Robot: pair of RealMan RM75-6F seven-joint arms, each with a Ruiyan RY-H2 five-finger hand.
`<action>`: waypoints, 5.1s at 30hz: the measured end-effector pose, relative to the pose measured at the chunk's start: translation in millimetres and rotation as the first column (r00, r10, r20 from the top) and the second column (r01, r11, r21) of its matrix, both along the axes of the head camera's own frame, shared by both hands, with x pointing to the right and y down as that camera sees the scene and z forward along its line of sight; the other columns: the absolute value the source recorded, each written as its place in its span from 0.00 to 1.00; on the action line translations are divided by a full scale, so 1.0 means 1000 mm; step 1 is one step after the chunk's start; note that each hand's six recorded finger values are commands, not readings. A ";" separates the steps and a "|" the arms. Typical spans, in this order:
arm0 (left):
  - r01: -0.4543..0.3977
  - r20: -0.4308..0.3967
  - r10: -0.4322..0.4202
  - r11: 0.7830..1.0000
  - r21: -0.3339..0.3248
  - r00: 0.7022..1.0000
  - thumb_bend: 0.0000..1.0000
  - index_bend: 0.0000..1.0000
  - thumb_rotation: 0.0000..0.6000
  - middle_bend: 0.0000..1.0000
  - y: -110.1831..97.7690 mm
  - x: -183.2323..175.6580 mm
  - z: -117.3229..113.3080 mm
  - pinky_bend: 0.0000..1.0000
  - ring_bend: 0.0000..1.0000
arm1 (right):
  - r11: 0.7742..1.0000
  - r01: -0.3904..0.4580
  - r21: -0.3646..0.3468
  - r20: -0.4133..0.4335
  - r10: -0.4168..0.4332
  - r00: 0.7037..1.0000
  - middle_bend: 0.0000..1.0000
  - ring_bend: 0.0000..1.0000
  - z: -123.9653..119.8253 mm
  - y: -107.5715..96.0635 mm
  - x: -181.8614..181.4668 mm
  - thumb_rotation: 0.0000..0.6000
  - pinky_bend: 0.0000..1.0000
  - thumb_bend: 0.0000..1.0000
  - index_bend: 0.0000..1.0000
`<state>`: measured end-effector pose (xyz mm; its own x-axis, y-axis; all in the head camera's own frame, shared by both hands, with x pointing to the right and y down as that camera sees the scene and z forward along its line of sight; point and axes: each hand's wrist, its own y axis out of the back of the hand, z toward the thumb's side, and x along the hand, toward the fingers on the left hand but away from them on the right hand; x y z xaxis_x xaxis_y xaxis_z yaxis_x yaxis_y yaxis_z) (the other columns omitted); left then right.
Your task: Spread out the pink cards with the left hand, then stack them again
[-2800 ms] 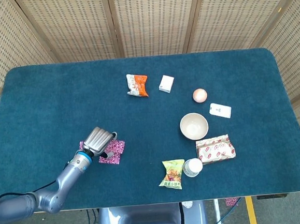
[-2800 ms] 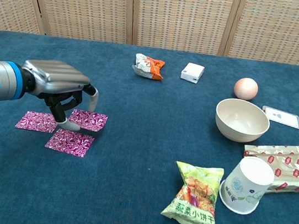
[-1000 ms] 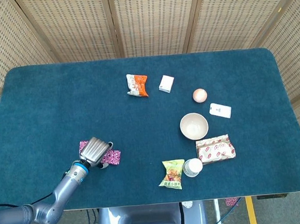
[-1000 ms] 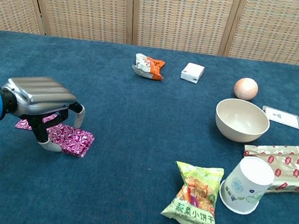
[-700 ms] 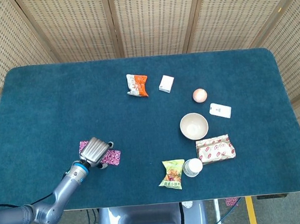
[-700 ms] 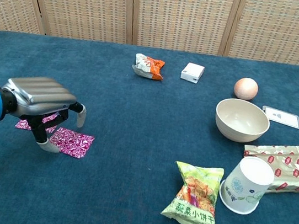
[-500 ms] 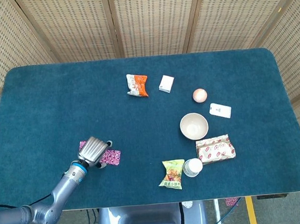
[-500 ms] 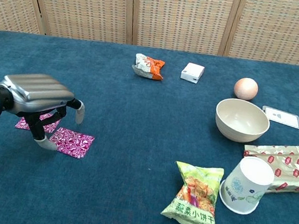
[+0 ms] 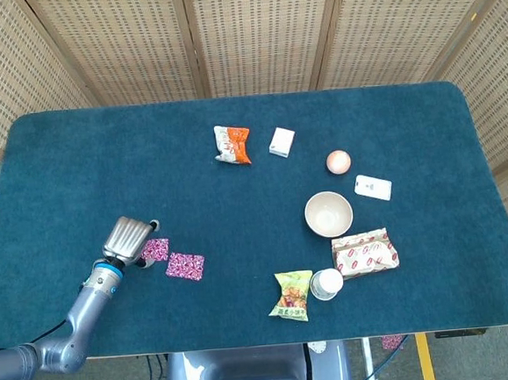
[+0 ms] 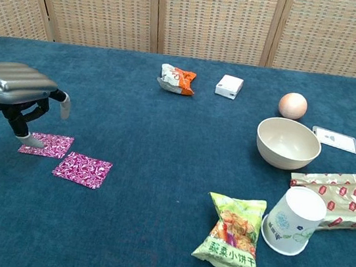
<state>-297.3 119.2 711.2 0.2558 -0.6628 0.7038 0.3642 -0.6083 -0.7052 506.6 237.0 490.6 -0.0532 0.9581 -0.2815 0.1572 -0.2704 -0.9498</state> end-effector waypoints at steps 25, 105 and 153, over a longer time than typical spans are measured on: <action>0.014 0.014 -0.013 0.998 -0.068 1.000 0.20 0.31 0.81 0.76 0.010 -0.002 0.020 0.70 0.76 | 1.000 -0.004 0.001 -0.005 0.004 1.000 0.30 0.14 -0.001 0.000 0.000 1.00 0.08 0.16 0.32; 0.031 0.029 -0.029 0.996 -0.087 0.999 0.31 0.40 0.86 0.76 0.015 0.001 0.026 0.70 0.76 | 1.000 -0.015 0.010 -0.009 0.015 1.000 0.30 0.14 -0.004 0.002 0.003 1.00 0.08 0.16 0.32; -0.154 -0.115 0.147 0.986 -0.056 0.982 0.30 0.40 0.86 0.76 0.035 0.060 -0.007 0.70 0.76 | 0.999 -0.025 0.023 -0.007 0.025 1.000 0.30 0.14 -0.007 0.004 0.006 1.00 0.08 0.15 0.32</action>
